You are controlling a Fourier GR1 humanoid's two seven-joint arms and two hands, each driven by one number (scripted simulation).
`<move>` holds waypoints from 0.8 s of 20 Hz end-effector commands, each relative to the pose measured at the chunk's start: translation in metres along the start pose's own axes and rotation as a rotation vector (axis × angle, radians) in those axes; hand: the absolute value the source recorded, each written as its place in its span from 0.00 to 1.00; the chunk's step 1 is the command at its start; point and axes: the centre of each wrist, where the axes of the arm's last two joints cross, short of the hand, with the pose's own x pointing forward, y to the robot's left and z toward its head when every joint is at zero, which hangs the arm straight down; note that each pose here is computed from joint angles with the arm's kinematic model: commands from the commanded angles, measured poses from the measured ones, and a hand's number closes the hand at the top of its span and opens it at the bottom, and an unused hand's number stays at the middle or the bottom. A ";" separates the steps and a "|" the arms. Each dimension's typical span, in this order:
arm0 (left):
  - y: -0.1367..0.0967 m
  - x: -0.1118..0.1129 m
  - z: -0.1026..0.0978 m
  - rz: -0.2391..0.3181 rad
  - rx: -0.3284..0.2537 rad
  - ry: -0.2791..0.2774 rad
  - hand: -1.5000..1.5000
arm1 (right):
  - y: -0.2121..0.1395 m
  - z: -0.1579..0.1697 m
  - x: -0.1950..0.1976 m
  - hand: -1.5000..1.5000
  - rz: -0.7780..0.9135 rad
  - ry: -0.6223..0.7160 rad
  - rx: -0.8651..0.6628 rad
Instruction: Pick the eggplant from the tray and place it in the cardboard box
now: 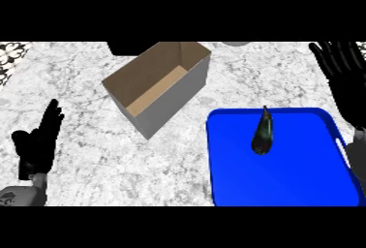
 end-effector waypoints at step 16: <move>-0.084 0.064 0.007 -0.023 -0.492 -0.266 0.50 | -0.017 0.146 -0.134 0.00 1.020 0.699 -0.570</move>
